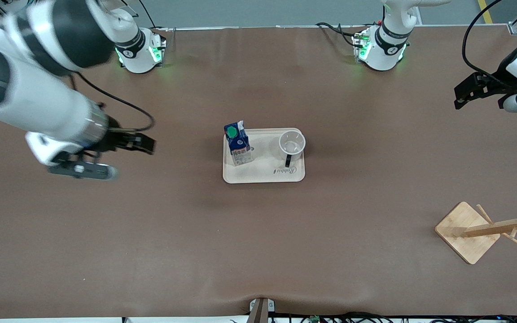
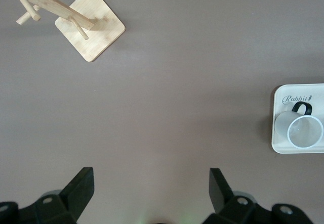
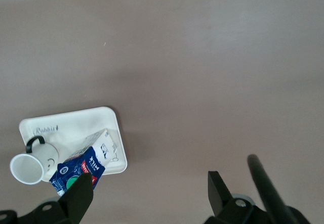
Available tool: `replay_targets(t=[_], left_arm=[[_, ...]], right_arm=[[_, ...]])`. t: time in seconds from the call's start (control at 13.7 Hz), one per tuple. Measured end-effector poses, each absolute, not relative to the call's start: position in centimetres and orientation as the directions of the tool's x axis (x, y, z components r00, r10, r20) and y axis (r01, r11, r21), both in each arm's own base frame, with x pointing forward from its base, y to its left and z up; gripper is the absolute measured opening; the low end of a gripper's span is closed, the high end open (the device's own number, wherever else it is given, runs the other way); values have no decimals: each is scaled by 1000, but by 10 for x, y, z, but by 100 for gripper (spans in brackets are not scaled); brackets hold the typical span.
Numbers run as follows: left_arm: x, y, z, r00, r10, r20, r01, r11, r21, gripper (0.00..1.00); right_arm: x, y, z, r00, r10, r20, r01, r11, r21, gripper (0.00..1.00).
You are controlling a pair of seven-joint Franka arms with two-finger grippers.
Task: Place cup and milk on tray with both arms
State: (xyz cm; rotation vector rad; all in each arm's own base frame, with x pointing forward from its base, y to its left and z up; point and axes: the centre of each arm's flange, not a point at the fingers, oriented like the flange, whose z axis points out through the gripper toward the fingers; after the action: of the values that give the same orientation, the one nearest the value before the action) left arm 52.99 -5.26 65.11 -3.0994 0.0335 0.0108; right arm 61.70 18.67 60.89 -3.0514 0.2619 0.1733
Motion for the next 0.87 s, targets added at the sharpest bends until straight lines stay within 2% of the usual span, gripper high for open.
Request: replay_targets(t=[0.15,0.51,0.87], left_arm=[[531,-52,650,1000,-21,-8,-21,-999,-42,100],[539,-49,643,1000,-15,-16,-16,-999,-40,100],[539,-48,644,1000,-13,-14,-14,-999,-40,100]], right_arm=[[603,142,640,972,-201,-122,-209,-977,-53,100],[571,81,688,989,-124,-80,-117,-990,84,100],[540,-6,702,992,-53,-113,-45,-997,69,100]])
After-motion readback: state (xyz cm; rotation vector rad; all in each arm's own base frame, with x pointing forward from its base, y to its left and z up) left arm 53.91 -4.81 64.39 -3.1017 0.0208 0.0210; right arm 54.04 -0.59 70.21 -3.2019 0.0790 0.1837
